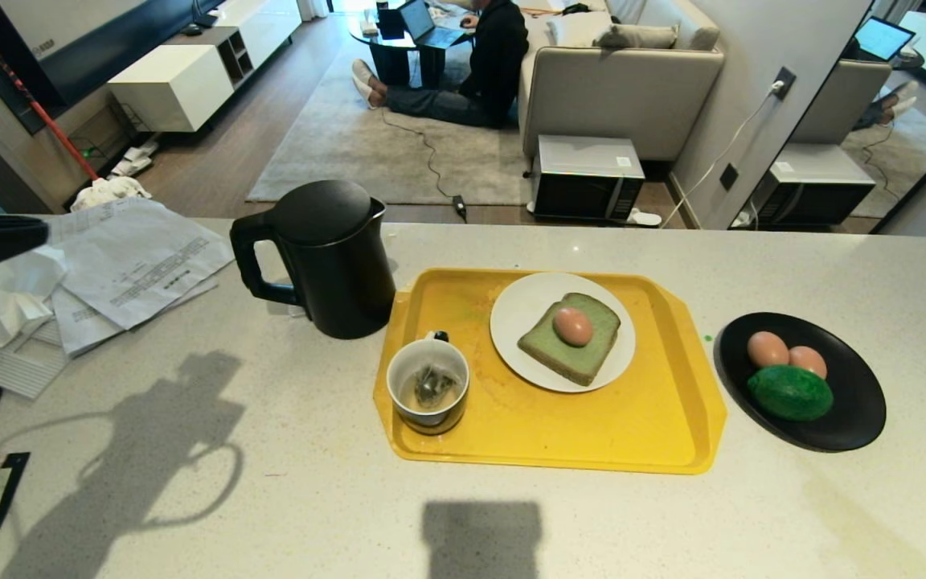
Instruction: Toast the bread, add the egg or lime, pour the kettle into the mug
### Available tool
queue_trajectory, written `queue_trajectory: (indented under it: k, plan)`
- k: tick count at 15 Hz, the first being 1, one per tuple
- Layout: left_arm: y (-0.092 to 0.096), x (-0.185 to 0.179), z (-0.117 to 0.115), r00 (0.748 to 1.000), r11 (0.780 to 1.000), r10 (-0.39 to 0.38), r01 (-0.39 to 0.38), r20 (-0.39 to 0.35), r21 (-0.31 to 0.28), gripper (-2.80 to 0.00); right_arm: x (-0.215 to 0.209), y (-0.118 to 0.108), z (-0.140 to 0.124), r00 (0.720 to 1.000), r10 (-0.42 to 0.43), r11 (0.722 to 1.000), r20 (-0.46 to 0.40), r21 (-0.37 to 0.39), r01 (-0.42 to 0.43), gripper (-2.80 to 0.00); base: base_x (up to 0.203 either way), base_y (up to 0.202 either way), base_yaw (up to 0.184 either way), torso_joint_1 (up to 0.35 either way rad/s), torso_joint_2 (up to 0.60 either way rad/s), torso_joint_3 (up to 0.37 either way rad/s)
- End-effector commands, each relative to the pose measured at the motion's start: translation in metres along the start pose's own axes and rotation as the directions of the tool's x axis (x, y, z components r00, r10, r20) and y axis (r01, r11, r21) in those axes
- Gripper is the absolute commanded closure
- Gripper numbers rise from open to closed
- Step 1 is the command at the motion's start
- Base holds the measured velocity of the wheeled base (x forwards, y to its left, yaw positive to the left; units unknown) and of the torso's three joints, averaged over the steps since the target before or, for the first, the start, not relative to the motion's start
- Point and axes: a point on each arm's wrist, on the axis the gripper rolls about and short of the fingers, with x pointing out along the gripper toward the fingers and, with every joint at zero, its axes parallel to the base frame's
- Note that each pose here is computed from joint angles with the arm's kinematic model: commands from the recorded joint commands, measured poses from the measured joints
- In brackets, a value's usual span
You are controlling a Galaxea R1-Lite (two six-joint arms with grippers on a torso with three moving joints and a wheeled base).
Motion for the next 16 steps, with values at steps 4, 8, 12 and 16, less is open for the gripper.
queue_trajectory:
  k: [4, 8, 12, 16]
  plan:
    - [0.010, -0.097, -0.034, 0.905, 0.958, 0.257, -0.286, 0.339, 0.035, 0.00, 0.000, 0.000, 0.000, 1.000, 0.001, 1.000, -0.001, -0.001, -0.001, 0.00, 0.000, 0.000, 0.000, 0.000, 0.00, 0.000]
    - [-0.010, -0.129, -0.093, 0.883, 0.932, 0.302, -0.352, 0.361, 0.082, 0.00, 0.000, 0.000, 0.000, 1.000, 0.001, 1.000, -0.001, -0.001, -0.001, 0.00, 0.000, 0.000, 0.000, 0.000, 0.00, 0.000]
    - [-0.024, -0.128, -0.130, 0.892, 0.926, 0.314, -0.363, 0.325, 0.102, 0.00, 0.000, 0.000, 0.000, 1.000, 0.001, 1.000, -0.001, -0.001, -0.001, 0.00, 0.000, 0.000, 0.000, 0.000, 0.00, 0.000]
    - [-0.030, -0.130, -0.139, 0.880, 0.908, 0.359, -0.407, 0.311, 0.101, 0.00, 0.000, 0.000, 0.000, 1.000, 0.001, 1.000, -0.001, -0.001, -0.001, 0.00, 0.000, 0.000, 0.000, 0.000, 0.00, 0.000]
